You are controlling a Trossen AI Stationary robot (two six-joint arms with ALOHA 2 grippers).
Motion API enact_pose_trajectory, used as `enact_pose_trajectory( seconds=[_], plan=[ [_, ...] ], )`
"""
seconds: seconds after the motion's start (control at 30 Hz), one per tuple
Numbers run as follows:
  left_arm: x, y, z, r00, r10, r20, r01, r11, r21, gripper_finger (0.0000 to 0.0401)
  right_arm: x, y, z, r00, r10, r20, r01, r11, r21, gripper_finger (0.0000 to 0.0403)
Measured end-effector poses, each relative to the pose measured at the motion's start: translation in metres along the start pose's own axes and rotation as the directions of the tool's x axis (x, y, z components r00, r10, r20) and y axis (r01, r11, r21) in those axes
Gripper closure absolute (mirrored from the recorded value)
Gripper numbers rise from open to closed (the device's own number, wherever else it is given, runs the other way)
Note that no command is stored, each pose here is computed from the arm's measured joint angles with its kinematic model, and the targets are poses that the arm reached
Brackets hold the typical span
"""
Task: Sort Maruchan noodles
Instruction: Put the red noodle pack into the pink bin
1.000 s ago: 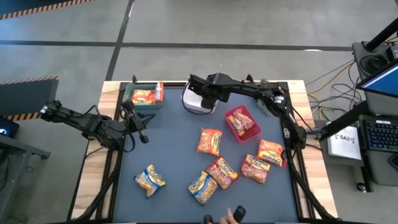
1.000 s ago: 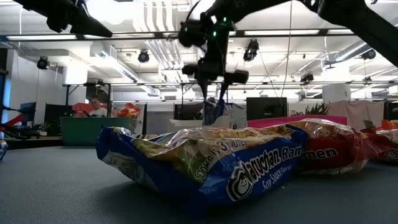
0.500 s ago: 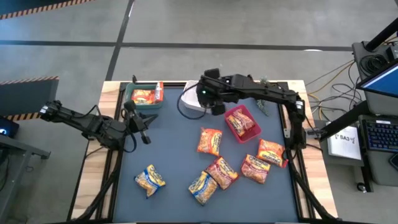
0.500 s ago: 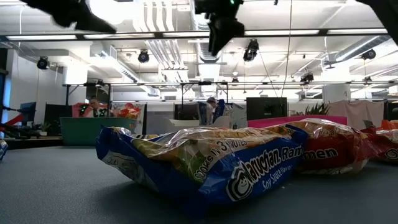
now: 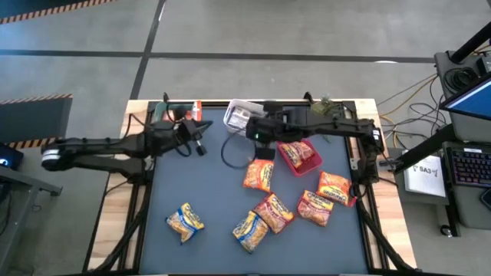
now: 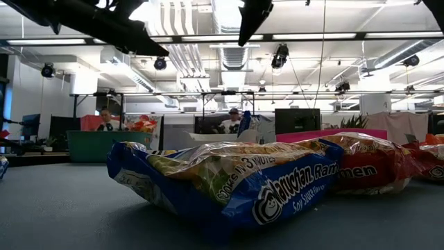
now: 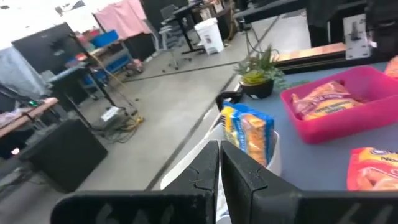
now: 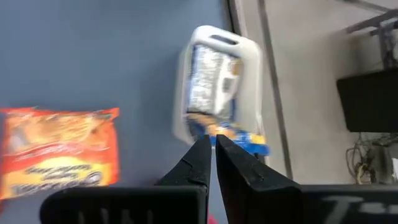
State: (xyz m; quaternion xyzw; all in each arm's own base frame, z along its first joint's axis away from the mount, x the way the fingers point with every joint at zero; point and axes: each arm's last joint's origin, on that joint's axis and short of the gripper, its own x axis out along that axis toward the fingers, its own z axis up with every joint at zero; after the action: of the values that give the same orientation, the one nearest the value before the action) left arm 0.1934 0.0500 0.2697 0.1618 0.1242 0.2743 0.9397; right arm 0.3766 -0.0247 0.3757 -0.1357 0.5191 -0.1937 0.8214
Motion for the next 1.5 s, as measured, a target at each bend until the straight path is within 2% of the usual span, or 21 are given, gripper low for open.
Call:
enact_pose_trajectory(
  seconds=[0.47, 0.77, 0.87, 1.03, 1.33, 1.43, 1.5],
  plan=[
    [0.007, -0.011, -0.009, 0.994, -0.067, -0.085, 0.062, 0.996, -0.060, 0.0401, 0.008, 0.061, -0.016, 0.996, 0.047, -0.075, -0.044, 0.998, 0.045, 0.0390],
    [0.003, -0.023, -0.009, 0.987, -0.129, -0.095, 0.119, 0.988, -0.102, 0.0401, 0.028, 0.108, -0.041, 0.988, 0.059, -0.141, -0.052, 0.997, 0.056, 0.0390],
    [0.002, -0.029, -0.008, 0.977, -0.196, -0.081, 0.184, 0.974, -0.132, 0.0401, 0.032, 0.122, -0.052, 0.990, 0.071, -0.121, -0.062, 0.995, 0.076, 0.0390],
    [0.002, -0.041, -0.009, 0.941, -0.332, -0.068, 0.311, 0.926, -0.213, 0.0401, 0.033, 0.138, -0.073, 0.992, 0.098, -0.076, -0.084, 0.983, 0.162, 0.0390],
    [0.011, -0.075, -0.020, 0.889, -0.438, -0.135, 0.393, 0.879, -0.269, 0.0401, 0.022, 0.148, -0.112, 0.985, 0.171, -0.007, -0.155, 0.908, 0.390, 0.0390],
    [0.013, -0.087, -0.023, 0.876, -0.463, -0.138, 0.416, 0.868, -0.271, 0.0401, 0.015, 0.148, -0.123, 0.963, 0.268, -0.031, -0.221, 0.851, 0.476, 0.0390],
    [0.015, -0.093, -0.024, 0.870, -0.475, -0.135, 0.427, 0.861, -0.275, 0.0401, 0.011, 0.148, -0.130, 0.930, 0.364, -0.057, -0.279, 0.796, 0.538, 0.0390]
  ],
)
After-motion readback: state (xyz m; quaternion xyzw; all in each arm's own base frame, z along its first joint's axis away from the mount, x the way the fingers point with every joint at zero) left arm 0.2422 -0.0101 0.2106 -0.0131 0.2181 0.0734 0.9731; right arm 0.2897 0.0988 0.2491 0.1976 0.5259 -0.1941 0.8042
